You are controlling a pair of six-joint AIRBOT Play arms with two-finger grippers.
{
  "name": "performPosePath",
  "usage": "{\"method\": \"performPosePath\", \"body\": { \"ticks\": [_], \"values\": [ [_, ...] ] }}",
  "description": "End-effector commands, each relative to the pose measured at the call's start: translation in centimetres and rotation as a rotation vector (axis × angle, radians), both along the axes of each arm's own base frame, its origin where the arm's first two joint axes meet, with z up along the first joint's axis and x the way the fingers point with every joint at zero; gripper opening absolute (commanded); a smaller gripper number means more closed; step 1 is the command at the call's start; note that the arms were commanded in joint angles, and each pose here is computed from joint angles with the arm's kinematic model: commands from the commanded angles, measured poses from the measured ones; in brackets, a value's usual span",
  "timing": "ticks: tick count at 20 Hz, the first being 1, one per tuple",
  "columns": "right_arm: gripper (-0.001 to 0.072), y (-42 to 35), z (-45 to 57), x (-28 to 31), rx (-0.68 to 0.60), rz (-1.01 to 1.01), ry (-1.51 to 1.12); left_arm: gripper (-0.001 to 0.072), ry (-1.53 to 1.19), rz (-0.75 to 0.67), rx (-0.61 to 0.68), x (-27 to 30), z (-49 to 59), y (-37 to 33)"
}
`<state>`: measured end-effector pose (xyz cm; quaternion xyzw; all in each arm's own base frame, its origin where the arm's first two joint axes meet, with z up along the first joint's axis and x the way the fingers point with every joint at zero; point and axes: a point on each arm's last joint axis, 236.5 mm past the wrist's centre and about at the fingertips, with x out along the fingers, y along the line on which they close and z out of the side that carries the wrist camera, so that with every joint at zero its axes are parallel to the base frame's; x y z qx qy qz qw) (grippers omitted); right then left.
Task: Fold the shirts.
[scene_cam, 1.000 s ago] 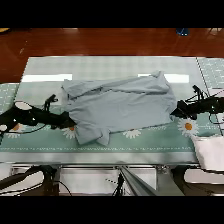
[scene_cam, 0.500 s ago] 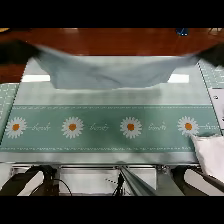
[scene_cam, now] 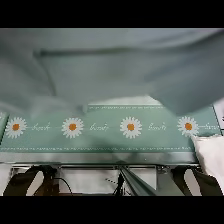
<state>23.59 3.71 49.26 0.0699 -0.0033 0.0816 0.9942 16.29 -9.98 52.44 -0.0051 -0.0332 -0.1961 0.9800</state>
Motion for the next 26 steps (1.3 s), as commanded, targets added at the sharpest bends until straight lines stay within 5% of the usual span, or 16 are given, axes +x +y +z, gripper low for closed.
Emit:
{"method": "performPosePath", "body": {
  "ticks": [1, 9, 15, 19, 22, 26],
  "values": [
    [0.0021, -1.5, -0.9, -5.4, -0.051, -0.17, 0.029, 0.0026, 0.097, 0.048, -0.016, -3.7, -2.3, 0.4],
    [0.0019, -2.2, -16.6, -6.7, -0.138, -0.067, 0.728, 0.0027, 0.692, 0.198, 0.051, -2.2, -16.3, 4.6],
    [0.002, -4.7, -29.1, 4.4, -0.212, -0.011, 1.128, 0.0027, 0.978, 0.087, -0.039, 8.6, -28.8, 4.0],
    [0.0021, -2.8, -34.4, 16.0, -0.156, 0.036, 1.058, 0.0027, 0.97, -0.003, -0.139, 18.4, -34.5, 3.1],
    [0.0021, -2.9, -36.5, 22.6, -0.049, -0.016, 0.949, 0.0028, 0.926, 0.061, -0.139, 25.1, -38.5, 5.3],
    [0.0021, -3.2, -38.6, 28.3, 0.055, -0.066, 0.838, 0.0028, 0.943, 0.108, -0.332, 31.4, -43.5, 5.8]
  ]
}}
